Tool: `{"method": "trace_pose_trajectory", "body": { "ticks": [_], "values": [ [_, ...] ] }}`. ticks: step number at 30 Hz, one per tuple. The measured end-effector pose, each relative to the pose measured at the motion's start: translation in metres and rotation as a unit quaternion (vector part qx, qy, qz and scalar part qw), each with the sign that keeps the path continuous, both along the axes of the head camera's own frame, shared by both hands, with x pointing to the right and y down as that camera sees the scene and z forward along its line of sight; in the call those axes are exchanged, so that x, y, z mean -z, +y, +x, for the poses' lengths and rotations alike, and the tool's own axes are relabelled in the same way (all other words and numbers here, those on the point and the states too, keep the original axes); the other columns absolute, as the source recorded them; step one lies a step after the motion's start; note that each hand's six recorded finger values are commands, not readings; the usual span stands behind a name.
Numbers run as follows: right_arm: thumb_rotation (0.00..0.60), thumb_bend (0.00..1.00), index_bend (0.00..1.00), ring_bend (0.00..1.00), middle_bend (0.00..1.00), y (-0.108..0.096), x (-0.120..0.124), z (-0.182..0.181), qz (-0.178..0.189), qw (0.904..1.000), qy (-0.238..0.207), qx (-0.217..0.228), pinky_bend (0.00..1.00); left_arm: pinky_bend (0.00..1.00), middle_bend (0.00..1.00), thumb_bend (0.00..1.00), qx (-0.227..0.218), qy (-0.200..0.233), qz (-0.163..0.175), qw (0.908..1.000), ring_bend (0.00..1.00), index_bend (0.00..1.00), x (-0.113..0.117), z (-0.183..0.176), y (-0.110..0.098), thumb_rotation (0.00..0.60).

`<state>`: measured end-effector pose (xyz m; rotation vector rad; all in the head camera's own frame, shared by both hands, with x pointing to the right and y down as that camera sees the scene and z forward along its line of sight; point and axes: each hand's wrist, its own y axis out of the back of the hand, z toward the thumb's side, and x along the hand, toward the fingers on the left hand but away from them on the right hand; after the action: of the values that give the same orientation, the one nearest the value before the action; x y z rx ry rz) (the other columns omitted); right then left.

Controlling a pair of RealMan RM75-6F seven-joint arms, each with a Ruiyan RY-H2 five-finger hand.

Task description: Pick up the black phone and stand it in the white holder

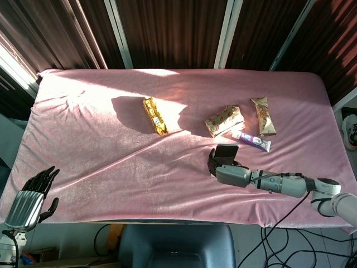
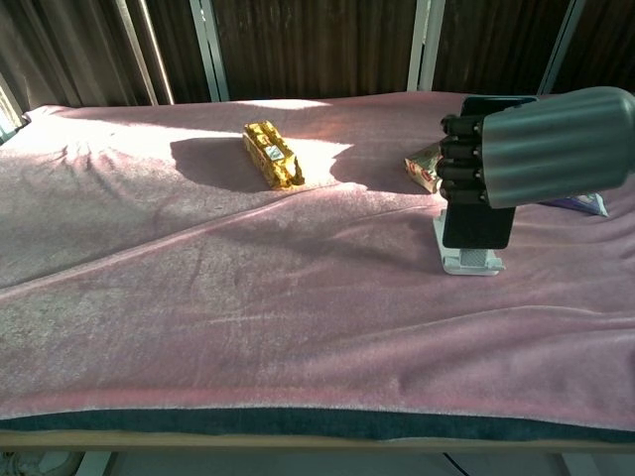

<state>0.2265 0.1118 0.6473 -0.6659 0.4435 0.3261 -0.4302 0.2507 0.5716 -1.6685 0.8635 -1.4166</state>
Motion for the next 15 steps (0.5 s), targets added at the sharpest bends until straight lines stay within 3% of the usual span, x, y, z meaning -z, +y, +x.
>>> {"method": "trace_pose_trajectory", "body": {
  "ticks": [15],
  "values": [
    [0.6, 0.33, 1.0, 0.64, 0.76, 0.013, -0.011, -0.002, -0.009, 0.9999, 0.014, 0.0, 0.48, 0.23, 0.05, 0.43, -0.002, 0.008, 0.003, 1.0, 0.1, 0.0, 0.005, -0.002, 0.002, 0.6]
  ]
}}
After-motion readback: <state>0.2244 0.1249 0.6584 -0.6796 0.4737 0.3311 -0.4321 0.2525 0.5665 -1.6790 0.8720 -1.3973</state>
